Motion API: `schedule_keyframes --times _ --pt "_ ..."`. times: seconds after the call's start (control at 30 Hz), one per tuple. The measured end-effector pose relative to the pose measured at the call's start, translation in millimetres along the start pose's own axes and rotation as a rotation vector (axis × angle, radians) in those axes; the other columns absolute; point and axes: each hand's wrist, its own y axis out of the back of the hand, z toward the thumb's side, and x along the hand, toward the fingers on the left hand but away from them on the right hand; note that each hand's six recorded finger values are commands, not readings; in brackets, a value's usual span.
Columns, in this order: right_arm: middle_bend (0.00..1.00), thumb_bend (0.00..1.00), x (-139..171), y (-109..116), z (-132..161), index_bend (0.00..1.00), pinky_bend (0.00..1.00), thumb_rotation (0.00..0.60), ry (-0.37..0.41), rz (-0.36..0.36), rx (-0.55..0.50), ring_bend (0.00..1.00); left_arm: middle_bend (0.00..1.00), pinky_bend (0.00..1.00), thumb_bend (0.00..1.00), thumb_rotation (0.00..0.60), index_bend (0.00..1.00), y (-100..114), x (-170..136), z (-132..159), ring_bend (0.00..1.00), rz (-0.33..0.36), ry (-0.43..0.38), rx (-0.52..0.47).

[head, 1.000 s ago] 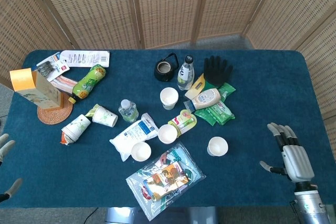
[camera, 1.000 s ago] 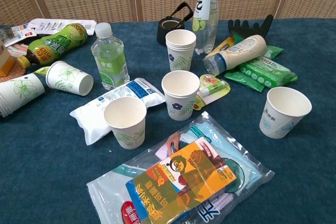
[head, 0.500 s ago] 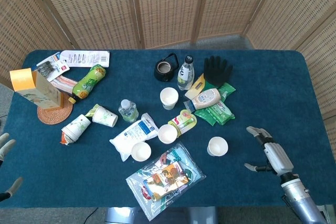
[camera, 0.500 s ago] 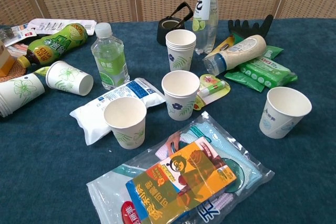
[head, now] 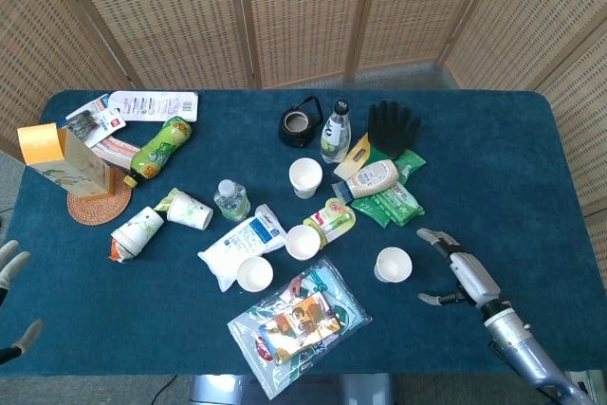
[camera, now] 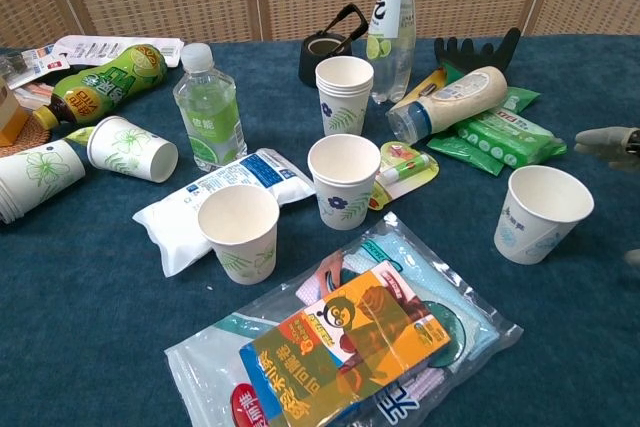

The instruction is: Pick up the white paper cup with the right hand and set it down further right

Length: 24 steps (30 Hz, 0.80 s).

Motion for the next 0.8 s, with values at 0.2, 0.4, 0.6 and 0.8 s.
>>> schedule_keyframes --times 0.2,0.4,0.6,0.8 --pt "0.0 0.13 -4.8 -7.1 2.3 0.0 0.0 0.6 0.01 0.004 -0.038 0.0 0.0 0.0 0.35 0.6 0.0 0.0 0.0 0.2 0.0 0.001 -0.001 0.0" --pt "0.0 0.13 -12.2 -13.0 1.3 0.05 0.0 0.6 0.002 0.003 -0.066 0.0 0.0 0.0 0.35 0.6 0.0 -1.0 0.0 0.7 0.0 -0.001 -0.001 0.001" --pt "0.0 0.12 -18.0 -14.4 1.4 0.19 0.0 0.6 0.005 -0.017 -0.082 0.0 0.0 0.0 0.35 0.6 0.0 -0.8 0.2 0.2 0.0 0.001 0.002 0.001" --pt "0.0 0.12 -18.1 -15.0 0.0 0.33 0.0 0.6 0.006 -0.035 -0.083 0.0 0.0 0.0 0.35 0.6 0.0 -0.9 0.3 0.2 0.0 -0.001 0.002 0.0"
